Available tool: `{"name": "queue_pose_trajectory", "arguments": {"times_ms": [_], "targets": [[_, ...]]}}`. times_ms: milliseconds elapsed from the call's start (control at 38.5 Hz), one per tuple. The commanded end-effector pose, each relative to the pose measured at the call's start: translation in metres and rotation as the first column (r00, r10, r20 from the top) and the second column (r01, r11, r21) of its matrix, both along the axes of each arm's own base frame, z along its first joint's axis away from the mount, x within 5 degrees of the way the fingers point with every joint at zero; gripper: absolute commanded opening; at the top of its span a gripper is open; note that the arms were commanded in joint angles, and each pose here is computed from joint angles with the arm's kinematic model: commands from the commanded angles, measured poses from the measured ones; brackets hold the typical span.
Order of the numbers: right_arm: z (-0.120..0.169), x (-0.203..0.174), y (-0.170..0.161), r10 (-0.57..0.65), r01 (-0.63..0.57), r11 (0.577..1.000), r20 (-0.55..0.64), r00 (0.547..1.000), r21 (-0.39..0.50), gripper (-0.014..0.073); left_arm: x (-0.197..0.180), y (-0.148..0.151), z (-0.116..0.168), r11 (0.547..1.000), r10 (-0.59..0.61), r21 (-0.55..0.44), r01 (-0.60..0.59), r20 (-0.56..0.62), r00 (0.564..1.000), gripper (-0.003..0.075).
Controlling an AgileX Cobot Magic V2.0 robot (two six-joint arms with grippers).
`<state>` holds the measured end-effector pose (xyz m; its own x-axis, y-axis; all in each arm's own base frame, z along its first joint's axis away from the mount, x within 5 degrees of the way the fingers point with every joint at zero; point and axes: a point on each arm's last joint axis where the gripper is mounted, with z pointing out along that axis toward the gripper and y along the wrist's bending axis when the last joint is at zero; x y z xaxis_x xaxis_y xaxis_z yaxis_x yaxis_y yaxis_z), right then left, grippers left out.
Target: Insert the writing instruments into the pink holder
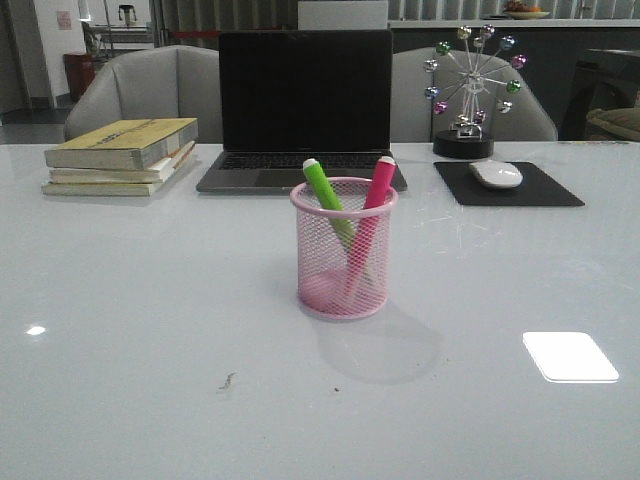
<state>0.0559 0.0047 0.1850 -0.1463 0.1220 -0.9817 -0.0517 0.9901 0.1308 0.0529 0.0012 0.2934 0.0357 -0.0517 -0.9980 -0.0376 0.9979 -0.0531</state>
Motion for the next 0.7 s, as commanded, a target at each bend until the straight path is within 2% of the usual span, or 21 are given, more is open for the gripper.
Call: {"name": "queue_pose_trajectory", "arguments": {"times_ms": [0, 234, 442, 676], "targets": [[0.008, -0.001, -0.001, -0.007, 0.008, 1.0, 0.104, 0.995, -0.006, 0.0057, -0.002, 0.001, 0.003, 1.0, 0.002, -0.024, 0.002, 0.136, 0.991, 0.0092], [0.008, -0.001, -0.001, -0.007, 0.008, 1.0, 0.104, 0.995, -0.006, 0.0057, -0.008, 0.001, -0.028, 1.0, 0.004, -0.028, 0.003, 0.234, 0.972, 0.0092], [0.008, -0.001, -0.001, -0.007, 0.008, 1.0, 0.104, 0.995, -0.006, 0.0057, -0.006, -0.002, -0.047, 0.998, -0.054, -0.03, 0.061, 0.205, 0.977, 0.0092], [0.008, -0.001, -0.001, -0.007, 0.008, 1.0, 0.104, 0.995, -0.006, 0.0057, 0.0, -0.003, -0.074, 0.997, -0.07, -0.03, 0.074, 0.139, 0.988, 0.0092]]}}
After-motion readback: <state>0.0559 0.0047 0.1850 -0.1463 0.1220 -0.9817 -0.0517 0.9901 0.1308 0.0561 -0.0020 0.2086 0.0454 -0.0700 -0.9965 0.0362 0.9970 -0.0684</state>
